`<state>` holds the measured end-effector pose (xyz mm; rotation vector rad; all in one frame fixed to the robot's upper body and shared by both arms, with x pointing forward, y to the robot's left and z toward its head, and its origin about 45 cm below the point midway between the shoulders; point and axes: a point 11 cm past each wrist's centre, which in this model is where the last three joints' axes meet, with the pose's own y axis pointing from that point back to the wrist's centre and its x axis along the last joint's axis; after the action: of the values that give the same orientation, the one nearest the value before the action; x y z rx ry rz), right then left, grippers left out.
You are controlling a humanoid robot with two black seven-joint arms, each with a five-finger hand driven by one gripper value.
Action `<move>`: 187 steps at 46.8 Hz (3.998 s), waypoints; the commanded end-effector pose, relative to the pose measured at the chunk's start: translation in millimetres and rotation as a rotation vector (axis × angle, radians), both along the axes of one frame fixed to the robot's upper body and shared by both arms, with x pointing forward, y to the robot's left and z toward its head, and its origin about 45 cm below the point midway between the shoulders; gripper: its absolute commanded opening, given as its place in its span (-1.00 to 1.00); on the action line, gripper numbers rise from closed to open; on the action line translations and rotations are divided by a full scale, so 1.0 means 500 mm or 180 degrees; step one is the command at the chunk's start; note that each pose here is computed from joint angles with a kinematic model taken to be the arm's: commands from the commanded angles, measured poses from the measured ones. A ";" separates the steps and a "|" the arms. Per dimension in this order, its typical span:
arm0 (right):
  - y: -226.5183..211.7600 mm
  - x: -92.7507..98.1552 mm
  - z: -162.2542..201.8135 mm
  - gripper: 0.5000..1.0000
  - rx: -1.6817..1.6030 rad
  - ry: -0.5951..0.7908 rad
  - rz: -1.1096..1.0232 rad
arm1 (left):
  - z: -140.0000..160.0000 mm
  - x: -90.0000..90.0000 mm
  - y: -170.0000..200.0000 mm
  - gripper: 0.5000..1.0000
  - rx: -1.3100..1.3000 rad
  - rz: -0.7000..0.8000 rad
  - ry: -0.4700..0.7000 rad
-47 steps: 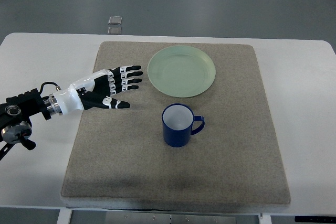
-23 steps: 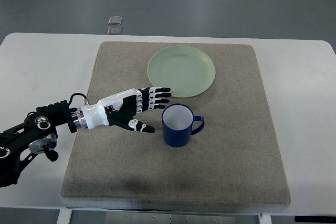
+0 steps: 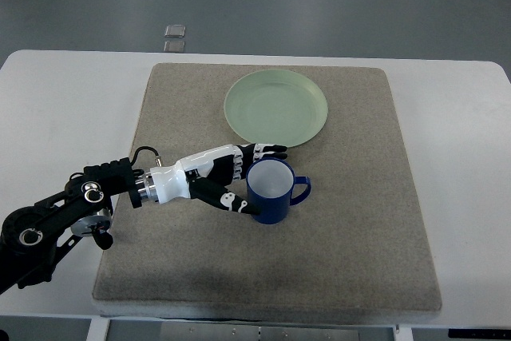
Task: Place cup left of plate with left hand
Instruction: 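Close the left hand fingers around the blue mug's body, then lift the blue mug and carry it past the plate's side, then lower the blue mug onto the pad and open the left hand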
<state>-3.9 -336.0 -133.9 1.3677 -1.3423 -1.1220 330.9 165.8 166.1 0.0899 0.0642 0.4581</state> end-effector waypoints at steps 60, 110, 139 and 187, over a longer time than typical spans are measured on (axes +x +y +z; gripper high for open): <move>0.000 0.000 0.000 0.73 0.0000 0.0000 0.0000 | -0.013 0.001 -0.010 0.31 0.0089 -0.0027 -0.0001; 0.000 0.000 0.000 0.73 0.0000 0.0000 0.0000 | 0.148 0.162 0.202 -1.00 -0.0032 0.1314 -0.0693; 0.000 0.000 0.000 0.73 0.0000 0.0000 0.0000 | 0.062 0.181 0.321 -1.00 0.0085 0.2309 -0.0400; 0.000 0.000 0.000 0.73 0.0000 0.0000 0.0000 | 0.061 0.179 0.329 0.99 -0.0160 0.2413 -0.0296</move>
<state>-3.9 -336.0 -133.9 1.3677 -1.3423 -1.1219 418.9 325.7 192.9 0.0285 -0.0074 1.1957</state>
